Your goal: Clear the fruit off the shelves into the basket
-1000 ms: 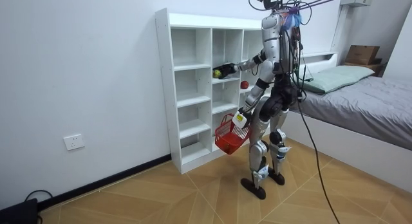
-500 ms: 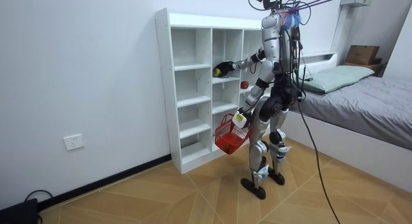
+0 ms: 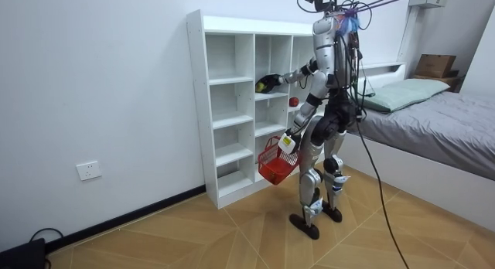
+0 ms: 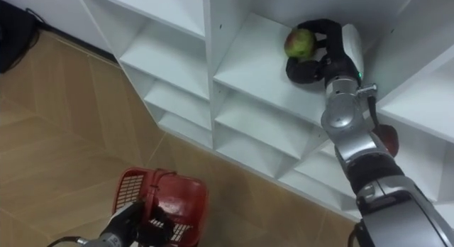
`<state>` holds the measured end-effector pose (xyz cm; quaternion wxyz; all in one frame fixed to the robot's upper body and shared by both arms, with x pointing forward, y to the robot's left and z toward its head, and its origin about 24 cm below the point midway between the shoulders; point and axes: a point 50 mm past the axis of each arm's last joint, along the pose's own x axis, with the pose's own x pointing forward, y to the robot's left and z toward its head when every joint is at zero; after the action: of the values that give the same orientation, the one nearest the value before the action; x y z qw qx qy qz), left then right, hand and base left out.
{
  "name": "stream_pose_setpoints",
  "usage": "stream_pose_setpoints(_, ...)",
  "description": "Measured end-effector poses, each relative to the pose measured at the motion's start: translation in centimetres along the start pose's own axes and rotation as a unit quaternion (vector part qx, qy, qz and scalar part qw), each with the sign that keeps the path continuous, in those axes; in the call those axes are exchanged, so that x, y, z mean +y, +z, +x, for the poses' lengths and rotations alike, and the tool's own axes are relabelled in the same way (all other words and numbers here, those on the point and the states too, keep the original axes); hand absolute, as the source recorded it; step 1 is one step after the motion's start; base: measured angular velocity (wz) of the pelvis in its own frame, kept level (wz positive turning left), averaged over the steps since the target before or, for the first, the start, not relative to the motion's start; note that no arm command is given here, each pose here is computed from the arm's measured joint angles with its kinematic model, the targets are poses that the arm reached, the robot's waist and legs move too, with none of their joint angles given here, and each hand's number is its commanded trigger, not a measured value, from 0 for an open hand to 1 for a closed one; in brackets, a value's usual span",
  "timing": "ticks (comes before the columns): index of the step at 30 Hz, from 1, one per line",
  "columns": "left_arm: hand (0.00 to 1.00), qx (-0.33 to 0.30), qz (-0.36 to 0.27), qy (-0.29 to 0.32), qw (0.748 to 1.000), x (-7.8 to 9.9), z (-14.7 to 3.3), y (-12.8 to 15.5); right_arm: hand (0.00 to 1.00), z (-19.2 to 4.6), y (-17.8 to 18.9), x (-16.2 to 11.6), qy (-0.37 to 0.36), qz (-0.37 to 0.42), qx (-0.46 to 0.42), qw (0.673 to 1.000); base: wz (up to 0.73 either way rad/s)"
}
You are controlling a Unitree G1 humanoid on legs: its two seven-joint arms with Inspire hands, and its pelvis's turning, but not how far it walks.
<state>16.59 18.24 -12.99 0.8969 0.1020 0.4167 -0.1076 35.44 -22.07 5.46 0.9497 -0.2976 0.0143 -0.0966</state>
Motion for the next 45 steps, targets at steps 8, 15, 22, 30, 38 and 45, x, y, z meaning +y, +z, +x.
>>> stream_pose_setpoints(8,1.0,-0.003,0.002,0.009,1.0,0.1,0.0,0.0,1.0,0.0,0.1,0.3,0.008,0.015,0.003,1.0,0.0)
stream_pose_setpoints(15,1.0,-0.002,0.002,0.009,1.0,0.2,0.0,0.1,1.0,-0.8,0.5,0.9,0.027,0.026,-0.022,0.999,0.0)
stream_pose_setpoints(22,1.0,0.01,0.0,0.011,1.0,0.2,-0.1,-0.6,1.0,-2.2,0.7,2.9,0.078,0.045,-0.034,0.995,-0.1)
stream_pose_setpoints(30,1.0,0.012,-0.006,0.026,1.0,0.5,-0.2,-0.8,1.0,-6.1,-0.3,5.7,0.153,0.093,-0.036,0.983,-0.16)
stream_pose_setpoints(38,1.0,-0.009,-0.008,0.015,1.0,-0.3,-0.1,-0.5,1.0,-10.6,-1.5,8.3,0.253,0.125,-0.028,0.959,-0.18)
stream_pose_setpoints(45,1.0,-0.016,-0.03,0.014,0.999,-0.7,-0.2,-0.7,1.0,-13.7,-3.7,9.6,0.32,0.123,0.02,0.939,-0.15)
